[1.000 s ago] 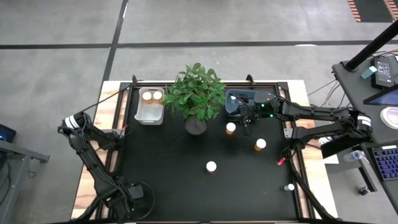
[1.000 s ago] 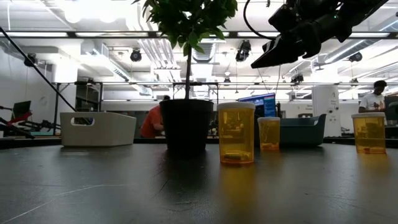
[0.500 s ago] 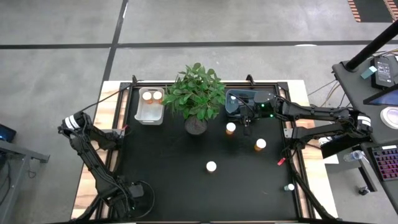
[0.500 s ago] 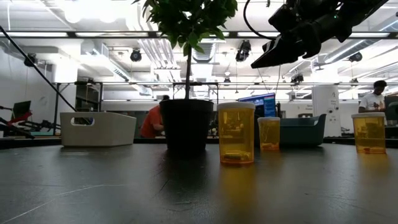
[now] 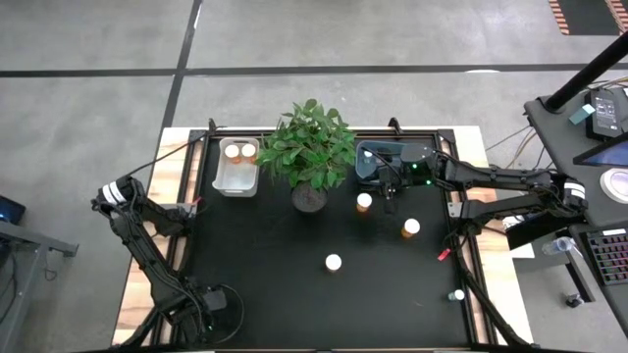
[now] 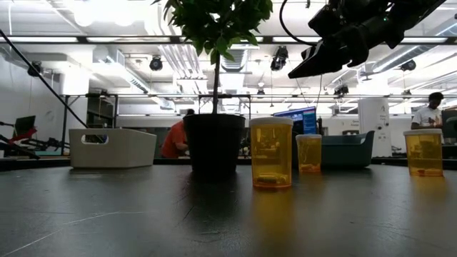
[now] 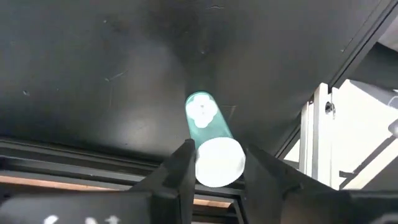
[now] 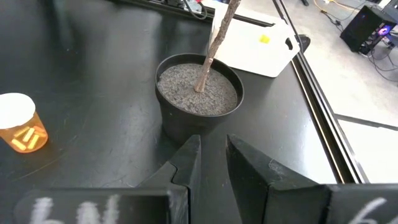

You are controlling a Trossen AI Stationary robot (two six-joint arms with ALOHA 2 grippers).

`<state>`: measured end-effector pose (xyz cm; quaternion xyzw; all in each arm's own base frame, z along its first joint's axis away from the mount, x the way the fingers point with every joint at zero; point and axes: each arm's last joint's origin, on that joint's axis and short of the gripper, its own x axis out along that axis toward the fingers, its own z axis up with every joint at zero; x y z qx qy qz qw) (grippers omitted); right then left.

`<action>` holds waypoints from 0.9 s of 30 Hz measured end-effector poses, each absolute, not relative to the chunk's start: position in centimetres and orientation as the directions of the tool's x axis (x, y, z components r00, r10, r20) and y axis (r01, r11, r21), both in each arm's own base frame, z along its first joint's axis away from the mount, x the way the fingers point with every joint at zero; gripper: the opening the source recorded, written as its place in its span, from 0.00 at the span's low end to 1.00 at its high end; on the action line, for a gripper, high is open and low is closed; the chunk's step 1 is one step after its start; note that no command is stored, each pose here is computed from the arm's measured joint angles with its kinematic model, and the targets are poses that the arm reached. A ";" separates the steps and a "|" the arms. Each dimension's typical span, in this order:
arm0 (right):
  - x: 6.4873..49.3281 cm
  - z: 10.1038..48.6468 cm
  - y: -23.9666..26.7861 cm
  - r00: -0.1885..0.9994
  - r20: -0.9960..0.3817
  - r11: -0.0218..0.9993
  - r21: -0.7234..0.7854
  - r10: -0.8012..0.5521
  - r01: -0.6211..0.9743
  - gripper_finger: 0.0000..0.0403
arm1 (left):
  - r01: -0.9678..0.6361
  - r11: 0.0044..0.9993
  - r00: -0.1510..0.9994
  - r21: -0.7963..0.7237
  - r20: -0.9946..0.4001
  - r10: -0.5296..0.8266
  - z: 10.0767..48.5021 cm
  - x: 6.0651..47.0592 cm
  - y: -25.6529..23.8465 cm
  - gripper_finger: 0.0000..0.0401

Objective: Pick and place medicine bottles into bin by pill shape (circle, oval)
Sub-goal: Put the small blue pill bottle into the blue bin

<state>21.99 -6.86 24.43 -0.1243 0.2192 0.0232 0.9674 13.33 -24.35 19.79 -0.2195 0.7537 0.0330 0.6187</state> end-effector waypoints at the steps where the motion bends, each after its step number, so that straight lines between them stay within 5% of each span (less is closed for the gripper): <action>1: 22.0 24.4 -6.9 0.903 -0.430 0.968 -0.230 -0.010 -0.099 0.17 | -0.374 0.901 -0.139 -0.220 -0.947 -0.289 19.8 13.3 -24.4 0.23; 12: 22.0 24.4 -6.9 0.903 -0.430 0.969 -0.229 -0.010 -0.099 0.17 | -0.422 0.846 -0.010 -0.325 -0.932 -0.363 22.2 19.3 -21.8 0.24; 18: 22.0 24.4 -6.8 0.903 -0.430 0.969 -0.227 -0.009 -0.098 0.17 | -0.259 0.878 0.159 -0.403 -0.914 -0.373 24.5 24.6 -17.2 0.24; 27: 22.5 24.3 -4.6 0.891 -0.442 0.975 -0.128 0.107 -0.181 0.17 | -0.014 0.971 0.390 -0.238 -0.896 -0.214 27.2 28.4 -9.5 0.24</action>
